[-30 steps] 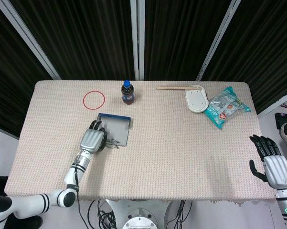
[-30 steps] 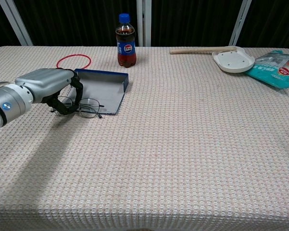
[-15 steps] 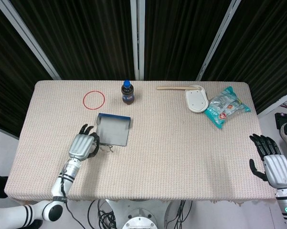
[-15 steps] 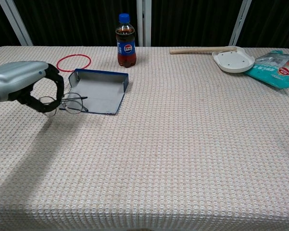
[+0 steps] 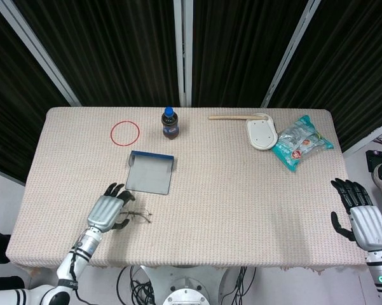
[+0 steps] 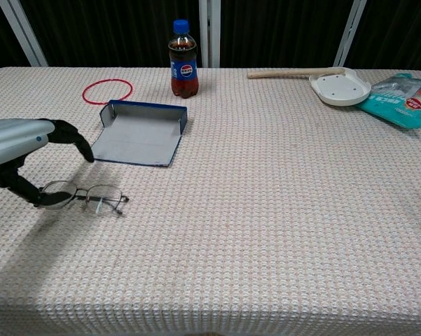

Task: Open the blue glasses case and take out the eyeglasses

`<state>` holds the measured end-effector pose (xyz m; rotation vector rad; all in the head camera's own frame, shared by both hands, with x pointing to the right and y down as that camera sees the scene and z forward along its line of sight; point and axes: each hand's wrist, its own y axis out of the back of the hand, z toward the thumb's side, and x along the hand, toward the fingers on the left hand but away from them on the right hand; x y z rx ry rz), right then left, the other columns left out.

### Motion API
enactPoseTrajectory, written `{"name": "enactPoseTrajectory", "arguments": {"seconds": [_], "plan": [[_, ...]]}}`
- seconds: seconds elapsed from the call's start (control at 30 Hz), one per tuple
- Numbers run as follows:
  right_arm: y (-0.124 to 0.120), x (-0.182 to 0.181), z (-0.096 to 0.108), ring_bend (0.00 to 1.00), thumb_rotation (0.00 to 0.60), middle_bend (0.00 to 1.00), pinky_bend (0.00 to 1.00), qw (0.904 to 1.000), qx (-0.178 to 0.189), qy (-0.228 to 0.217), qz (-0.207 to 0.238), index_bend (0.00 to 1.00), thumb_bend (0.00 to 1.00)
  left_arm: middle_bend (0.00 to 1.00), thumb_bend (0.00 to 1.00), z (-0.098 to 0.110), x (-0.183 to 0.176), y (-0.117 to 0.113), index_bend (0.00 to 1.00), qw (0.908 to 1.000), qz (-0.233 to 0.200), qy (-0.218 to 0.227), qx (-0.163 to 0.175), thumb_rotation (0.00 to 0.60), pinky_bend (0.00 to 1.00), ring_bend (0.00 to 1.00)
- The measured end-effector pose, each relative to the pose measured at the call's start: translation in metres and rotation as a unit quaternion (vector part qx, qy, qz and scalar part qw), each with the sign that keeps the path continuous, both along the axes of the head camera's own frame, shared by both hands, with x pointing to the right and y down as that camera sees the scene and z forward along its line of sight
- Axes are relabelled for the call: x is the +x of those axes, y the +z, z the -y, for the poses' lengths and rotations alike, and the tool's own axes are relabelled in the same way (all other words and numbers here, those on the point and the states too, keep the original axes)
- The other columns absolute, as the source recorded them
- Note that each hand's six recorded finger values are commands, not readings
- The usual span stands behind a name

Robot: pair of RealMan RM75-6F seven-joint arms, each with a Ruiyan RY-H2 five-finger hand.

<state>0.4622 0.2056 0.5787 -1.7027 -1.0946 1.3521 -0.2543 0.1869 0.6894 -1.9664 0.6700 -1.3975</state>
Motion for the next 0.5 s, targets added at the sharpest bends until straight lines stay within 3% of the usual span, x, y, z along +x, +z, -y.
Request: {"name": "enactPoseTrajectory", "arguments": {"seconds": [0.13, 0.27, 0.43, 0.5], "plan": [[-0.003, 0.003, 0.001, 0.0, 0.6, 0.08, 0.0, 1.0, 0.003, 0.004, -0.004, 0.0, 0.48, 0.11, 0.07, 0.011, -0.007, -0.012, 0.05, 0.9993, -0.009, -0.018, 0.03, 0.6, 0.0, 0.0], [-0.005, 0.008, 0.003, 0.0, 0.6, 0.08, 0.0, 0.9999, 0.001, 0.009, -0.007, 0.0, 0.48, 0.14, 0.07, 0.029, -0.032, -0.029, 0.14, 0.9951, 0.001, -0.055, 0.082, 0.6, 0.0, 0.0], [-0.007, 0.015, 0.005, 0.0, 0.6, 0.08, 0.0, 0.9998, 0.0, 0.019, -0.008, 0.0, 0.49, 0.15, 0.07, 0.051, -0.103, -0.06, 0.18, 0.9748, 0.053, -0.121, 0.179, 0.6, 0.0, 0.0], [-0.008, 0.018, 0.006, 0.0, 0.6, 0.08, 0.0, 0.9997, 0.0, 0.023, -0.01, 0.0, 0.49, 0.15, 0.07, 0.052, -0.134, -0.07, 0.18, 0.9671, 0.079, -0.137, 0.199, 0.6, 0.0, 0.0]]}}
